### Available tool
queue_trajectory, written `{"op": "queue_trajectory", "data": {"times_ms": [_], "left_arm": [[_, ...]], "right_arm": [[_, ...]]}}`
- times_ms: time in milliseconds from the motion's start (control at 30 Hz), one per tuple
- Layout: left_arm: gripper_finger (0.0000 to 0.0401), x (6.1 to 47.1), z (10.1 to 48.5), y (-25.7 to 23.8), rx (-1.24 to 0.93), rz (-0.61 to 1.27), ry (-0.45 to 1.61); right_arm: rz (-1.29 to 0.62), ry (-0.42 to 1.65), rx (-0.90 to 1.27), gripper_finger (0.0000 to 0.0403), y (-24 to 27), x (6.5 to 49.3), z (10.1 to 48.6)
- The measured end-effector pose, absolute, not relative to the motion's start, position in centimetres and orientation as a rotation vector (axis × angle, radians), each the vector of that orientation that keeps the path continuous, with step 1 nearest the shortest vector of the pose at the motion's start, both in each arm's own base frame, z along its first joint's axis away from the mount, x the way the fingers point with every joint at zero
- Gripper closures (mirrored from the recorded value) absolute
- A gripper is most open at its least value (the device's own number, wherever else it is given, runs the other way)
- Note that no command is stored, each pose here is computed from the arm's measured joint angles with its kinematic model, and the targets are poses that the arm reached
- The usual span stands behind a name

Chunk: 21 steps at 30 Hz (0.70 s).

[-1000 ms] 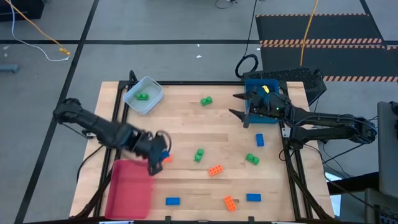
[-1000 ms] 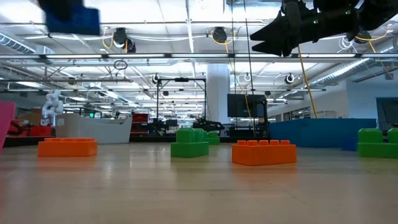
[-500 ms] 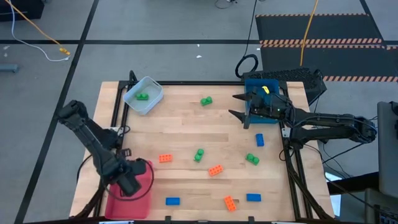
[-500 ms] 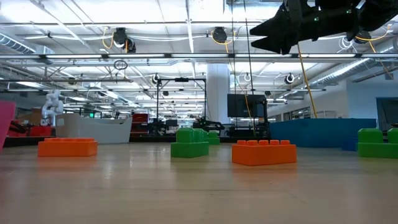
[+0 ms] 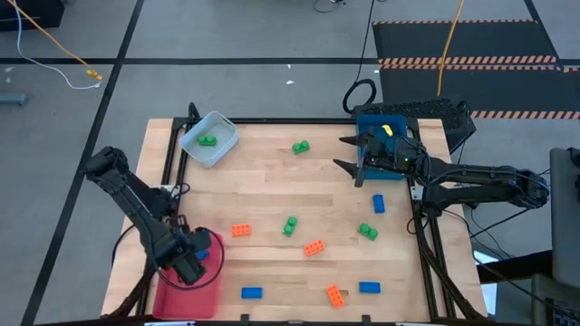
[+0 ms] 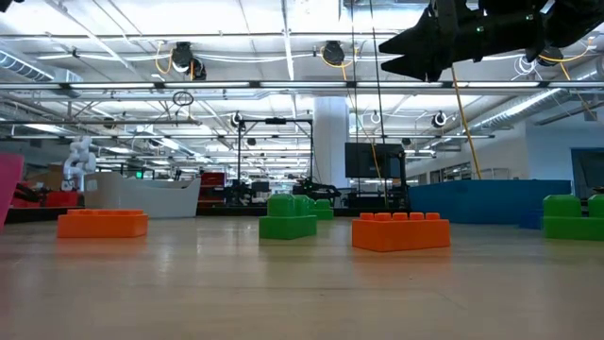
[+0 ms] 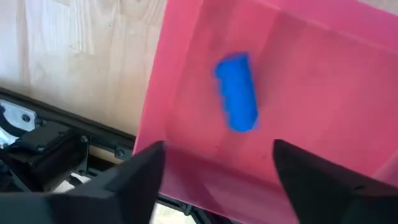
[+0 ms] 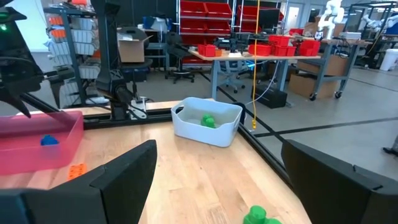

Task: Sort & place blocks by color
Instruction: Put the orange game piece into the blue bin

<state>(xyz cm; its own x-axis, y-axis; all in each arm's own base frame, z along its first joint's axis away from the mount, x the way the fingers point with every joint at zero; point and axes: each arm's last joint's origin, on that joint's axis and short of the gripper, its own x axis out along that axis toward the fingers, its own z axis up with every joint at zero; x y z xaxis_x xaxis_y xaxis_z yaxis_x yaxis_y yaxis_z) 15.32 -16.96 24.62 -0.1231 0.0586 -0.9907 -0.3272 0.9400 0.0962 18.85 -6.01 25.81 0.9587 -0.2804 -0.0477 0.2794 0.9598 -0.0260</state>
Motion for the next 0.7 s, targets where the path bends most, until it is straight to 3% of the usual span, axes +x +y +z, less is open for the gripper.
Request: {"op": "queue_trajectory", "data": {"times_ms": [100, 233, 433, 700], "left_arm": [[0.0055, 15.7, 24.6, -16.5, -0.219, 0.359, 1.672], [0.0045, 16.7, 24.7, -15.1, -0.215, 0.377, 1.694], [0.0084, 19.4, 25.3, -11.9, -0.197, 0.314, 1.679], [0.0135, 23.6, 25.4, -7.3, -0.228, 0.211, 1.501]], "right_arm": [[-0.284, 0.052, -0.022, 0.0065, -6.0, 18.8, 25.8], [-0.284, 0.053, -0.029, 0.0065, -6.0, 18.8, 25.8], [-0.284, 0.026, -0.035, 0.0065, -6.0, 18.9, 26.1], [-0.283, 0.072, -0.034, 0.0065, -6.0, 18.8, 25.6]]}}
